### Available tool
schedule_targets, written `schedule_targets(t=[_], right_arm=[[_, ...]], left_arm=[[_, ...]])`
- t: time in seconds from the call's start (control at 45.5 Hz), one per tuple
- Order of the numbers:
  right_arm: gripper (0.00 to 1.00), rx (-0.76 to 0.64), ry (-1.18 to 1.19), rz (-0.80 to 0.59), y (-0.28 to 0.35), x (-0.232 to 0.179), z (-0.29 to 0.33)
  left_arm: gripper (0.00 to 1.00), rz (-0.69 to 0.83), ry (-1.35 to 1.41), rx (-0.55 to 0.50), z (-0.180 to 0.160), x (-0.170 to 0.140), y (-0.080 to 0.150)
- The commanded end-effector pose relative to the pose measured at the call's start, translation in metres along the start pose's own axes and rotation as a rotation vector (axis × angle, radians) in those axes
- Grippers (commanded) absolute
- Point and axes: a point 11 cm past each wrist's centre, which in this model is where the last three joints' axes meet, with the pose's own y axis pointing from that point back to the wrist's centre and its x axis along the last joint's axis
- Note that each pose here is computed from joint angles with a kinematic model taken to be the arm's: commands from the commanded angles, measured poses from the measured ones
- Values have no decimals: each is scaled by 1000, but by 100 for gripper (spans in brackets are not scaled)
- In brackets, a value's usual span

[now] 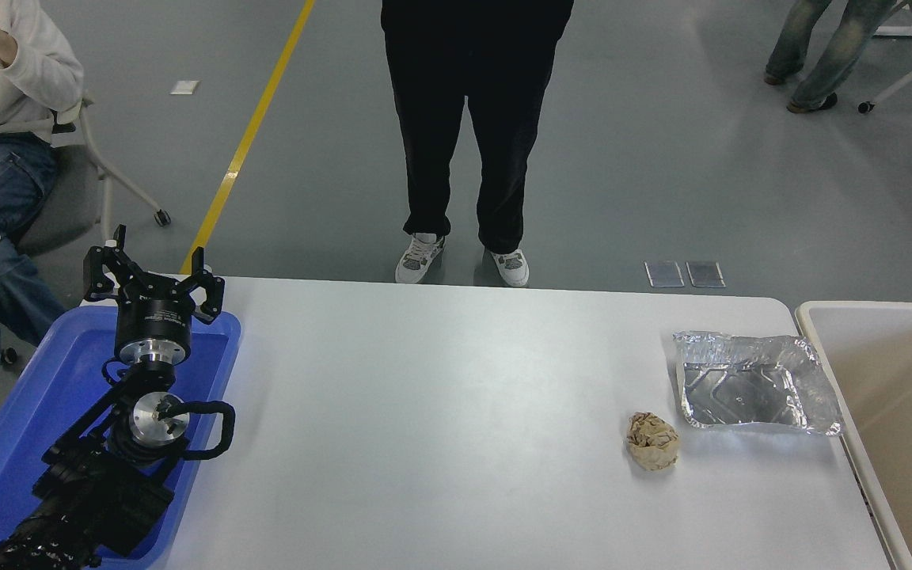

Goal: Pick up paper cup place in dustbin

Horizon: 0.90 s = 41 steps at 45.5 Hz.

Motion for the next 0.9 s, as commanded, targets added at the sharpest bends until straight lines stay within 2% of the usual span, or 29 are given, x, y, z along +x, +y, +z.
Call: schedule_targets(t=[0.0,0.044,0.505,0.703,0.879], right_arm=[[77,-3,-17,-17,-1,-12,4],[100,-3,-23,-19,-1,-13,5],[100,59,-49,-27,2,-4,-31],[100,130,-48,-64,9,0,-77],[100,208,11,-64,23,25,-124]], left_arm=[[99,0,-1,0,0,0,0],[99,0,-1,0,0,0,0],[99,0,1,0,0,0,0],[99,0,-1,0,0,0,0],[99,0,-1,0,0,0,0]])
